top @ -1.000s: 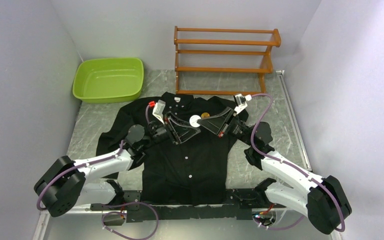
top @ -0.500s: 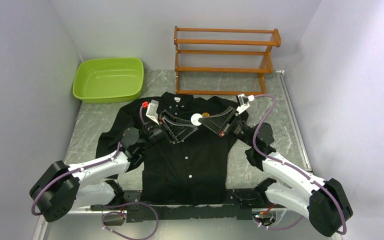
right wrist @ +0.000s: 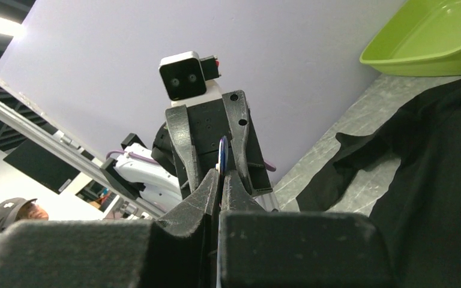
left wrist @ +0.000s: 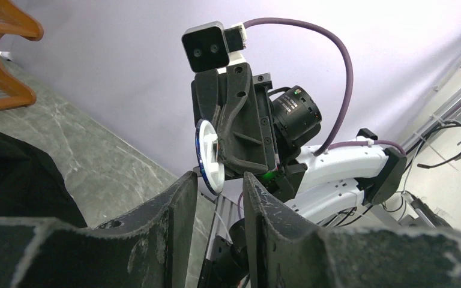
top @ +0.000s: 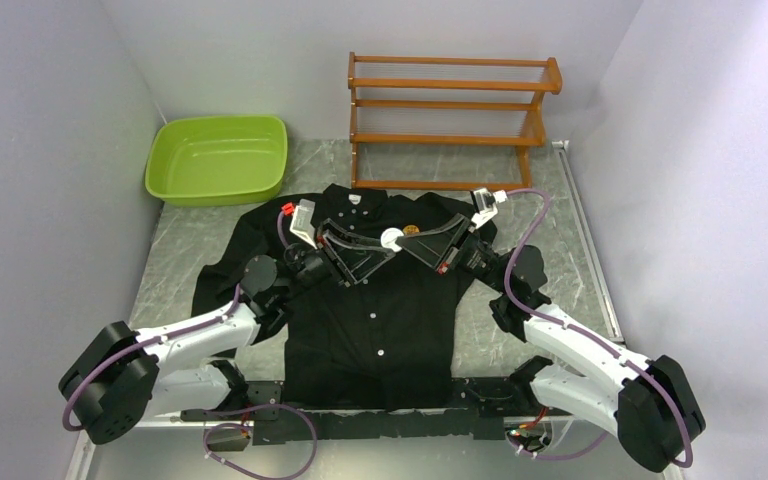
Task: Pin the brooch onto the clothing
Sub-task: Adjust the brooch.
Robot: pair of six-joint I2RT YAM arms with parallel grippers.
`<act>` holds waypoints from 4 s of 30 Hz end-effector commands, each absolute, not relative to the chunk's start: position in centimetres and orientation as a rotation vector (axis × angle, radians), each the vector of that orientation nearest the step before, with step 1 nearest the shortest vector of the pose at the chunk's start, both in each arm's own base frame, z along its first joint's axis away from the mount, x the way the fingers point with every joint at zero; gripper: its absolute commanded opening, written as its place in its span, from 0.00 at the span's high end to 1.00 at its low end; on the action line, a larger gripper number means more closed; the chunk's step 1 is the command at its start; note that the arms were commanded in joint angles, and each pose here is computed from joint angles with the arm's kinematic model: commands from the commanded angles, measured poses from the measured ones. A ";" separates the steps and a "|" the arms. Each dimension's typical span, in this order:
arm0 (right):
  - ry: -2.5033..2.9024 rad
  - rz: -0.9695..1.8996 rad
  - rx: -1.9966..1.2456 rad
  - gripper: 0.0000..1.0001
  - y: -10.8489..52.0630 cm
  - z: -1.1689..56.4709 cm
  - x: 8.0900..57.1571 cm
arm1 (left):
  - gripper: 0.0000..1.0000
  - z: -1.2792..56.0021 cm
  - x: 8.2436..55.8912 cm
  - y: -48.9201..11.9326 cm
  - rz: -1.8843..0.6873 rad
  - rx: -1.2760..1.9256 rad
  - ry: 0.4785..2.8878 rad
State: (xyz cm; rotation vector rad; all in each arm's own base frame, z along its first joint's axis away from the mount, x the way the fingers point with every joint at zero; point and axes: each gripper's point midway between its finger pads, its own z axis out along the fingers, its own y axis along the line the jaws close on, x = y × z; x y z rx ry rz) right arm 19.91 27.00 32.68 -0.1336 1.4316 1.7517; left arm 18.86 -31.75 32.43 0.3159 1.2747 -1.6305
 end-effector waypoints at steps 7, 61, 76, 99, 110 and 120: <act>1.393 1.748 -0.174 1.00 26.9 33.5 19.3 | 0.97 34.6 19.1 -31.6 -1.641 0.292 1.188; 1.759 1.596 -0.767 0.62 28.2 27.3 15.2 | 0.97 27.9 13.8 -30.9 -1.506 0.698 1.689; 1.812 1.426 -0.683 1.00 27.7 26.5 17.5 | 0.97 27.8 13.7 -31.0 -1.521 0.697 1.702; 1.785 1.526 -0.578 0.16 27.6 26.5 17.1 | 0.97 26.4 13.4 -30.9 -1.539 0.683 1.728; 1.750 1.550 -0.781 0.38 27.8 26.1 15.3 | 0.97 26.4 13.2 -31.2 -1.566 0.701 1.722; 1.739 1.549 -0.779 0.58 28.3 26.5 15.7 | 0.97 26.2 13.1 -31.2 -1.573 0.696 1.733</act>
